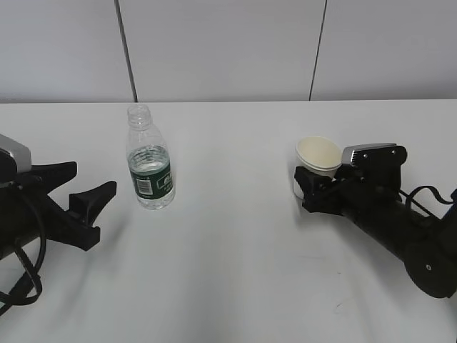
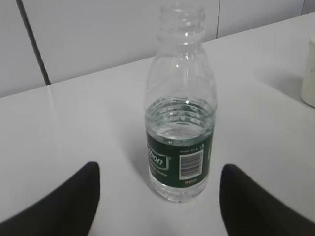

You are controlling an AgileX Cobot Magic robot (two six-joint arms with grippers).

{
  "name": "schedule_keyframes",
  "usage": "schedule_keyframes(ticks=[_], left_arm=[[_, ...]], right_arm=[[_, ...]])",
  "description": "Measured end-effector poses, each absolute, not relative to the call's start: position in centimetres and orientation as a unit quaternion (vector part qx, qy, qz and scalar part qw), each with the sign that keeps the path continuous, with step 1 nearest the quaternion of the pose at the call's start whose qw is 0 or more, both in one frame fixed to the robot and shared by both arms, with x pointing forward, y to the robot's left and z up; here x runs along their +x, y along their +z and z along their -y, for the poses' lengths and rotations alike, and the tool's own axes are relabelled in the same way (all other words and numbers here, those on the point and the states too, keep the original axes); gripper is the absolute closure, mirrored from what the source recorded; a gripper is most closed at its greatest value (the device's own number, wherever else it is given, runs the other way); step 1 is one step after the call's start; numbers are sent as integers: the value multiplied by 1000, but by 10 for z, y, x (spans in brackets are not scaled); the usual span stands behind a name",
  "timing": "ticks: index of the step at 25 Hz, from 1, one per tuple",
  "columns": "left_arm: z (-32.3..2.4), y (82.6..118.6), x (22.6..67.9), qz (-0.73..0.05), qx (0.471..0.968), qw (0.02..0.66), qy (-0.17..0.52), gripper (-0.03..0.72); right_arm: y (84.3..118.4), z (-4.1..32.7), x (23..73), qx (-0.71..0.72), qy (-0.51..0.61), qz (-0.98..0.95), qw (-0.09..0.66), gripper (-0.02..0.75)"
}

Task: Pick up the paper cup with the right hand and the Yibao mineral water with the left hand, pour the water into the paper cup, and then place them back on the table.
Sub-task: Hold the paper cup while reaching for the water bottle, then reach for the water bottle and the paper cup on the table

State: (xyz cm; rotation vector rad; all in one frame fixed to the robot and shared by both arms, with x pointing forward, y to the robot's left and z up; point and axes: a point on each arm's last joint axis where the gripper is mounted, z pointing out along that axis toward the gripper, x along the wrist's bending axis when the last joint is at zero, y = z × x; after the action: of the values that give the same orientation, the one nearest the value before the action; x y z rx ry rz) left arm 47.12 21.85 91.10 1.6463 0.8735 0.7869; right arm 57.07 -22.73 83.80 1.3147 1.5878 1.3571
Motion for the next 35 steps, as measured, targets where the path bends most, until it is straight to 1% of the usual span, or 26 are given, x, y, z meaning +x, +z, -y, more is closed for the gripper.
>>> schedule_keyframes(ticks=[8,12,17,21,23,27,28,30,35], left_arm=[[-216,911,469,-350,699,535,321,220],[-216,908,470,-357,698,532,320,220],[-217,887,471,-381,713,507,298,220],[-217,882,472,-385,717,502,293,216],[-216,884,476,-382,714,506,298,192],[-212,886,491,-375,706,516,308,87],[-211,885,495,-373,705,517,309,74],[-210,885,502,-370,703,521,313,59],[-204,890,521,-365,688,541,316,55]], right_arm=[[838,227,571,502,519,-607,331,214],[838,227,571,502,519,-607,331,218],[838,224,569,486,525,-620,322,218],[838,222,569,481,527,-624,318,218],[838,222,569,480,527,-625,318,218],[838,222,569,479,527,-626,317,218],[838,222,569,479,527,-626,317,218],[838,222,569,479,527,-626,317,218],[838,222,569,478,528,-627,317,218]])
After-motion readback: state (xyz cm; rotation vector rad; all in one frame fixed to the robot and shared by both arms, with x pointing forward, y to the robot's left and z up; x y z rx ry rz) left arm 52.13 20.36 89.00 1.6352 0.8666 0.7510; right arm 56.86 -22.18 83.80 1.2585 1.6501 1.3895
